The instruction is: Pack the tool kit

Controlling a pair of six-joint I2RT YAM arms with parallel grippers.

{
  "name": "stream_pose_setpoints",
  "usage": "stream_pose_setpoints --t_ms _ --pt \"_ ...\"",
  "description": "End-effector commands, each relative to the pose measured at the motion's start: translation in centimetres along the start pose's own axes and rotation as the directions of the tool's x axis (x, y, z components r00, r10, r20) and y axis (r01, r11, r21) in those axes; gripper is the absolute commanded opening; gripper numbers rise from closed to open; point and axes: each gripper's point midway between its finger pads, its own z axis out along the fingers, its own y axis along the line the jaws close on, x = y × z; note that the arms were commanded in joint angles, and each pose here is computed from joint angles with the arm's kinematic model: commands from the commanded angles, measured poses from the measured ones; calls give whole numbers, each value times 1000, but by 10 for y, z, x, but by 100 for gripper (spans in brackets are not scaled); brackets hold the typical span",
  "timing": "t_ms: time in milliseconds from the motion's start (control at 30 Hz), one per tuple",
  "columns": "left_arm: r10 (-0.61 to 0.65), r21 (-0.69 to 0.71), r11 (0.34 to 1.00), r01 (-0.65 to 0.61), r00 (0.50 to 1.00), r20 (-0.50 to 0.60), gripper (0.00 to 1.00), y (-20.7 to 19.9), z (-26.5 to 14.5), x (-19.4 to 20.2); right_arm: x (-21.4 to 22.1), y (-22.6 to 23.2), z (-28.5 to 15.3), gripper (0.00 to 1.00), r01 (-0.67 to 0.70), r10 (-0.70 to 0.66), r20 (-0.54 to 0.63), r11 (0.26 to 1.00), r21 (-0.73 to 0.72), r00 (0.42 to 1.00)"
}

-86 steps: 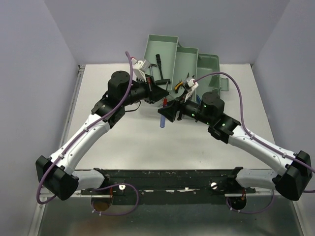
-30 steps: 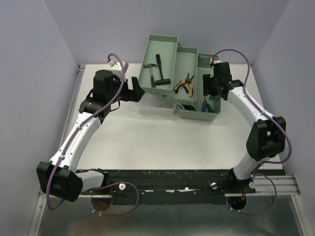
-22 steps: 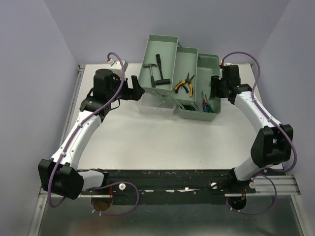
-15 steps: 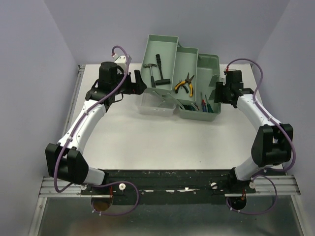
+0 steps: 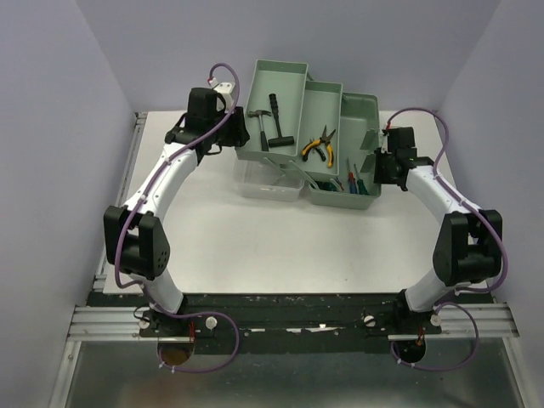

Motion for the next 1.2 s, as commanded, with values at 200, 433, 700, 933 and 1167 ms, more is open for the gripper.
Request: stream_pose_setpoints --t_ms 200,433,700,933,1167 --pt "10 84 996 -5 998 -65 9 -9 14 16 25 42 6 1 1 -8 -35 981 -193 999" --pt "37 98 995 -31 998 -54 0 -15 2 22 33 80 0 1 65 -76 -33 963 -262 997" --pt "40 95 995 -37 999 -30 0 -19 -25 31 44 143 -7 1 105 -134 -55 926 -362 989" --pt "34 94 995 -33 999 -3 0 -23 -38 29 57 193 -15 1 87 -136 -87 902 -424 987" --pt "30 99 995 -30 1000 -3 0 -28 -39 27 64 219 -21 2 51 -109 -104 891 -450 989"
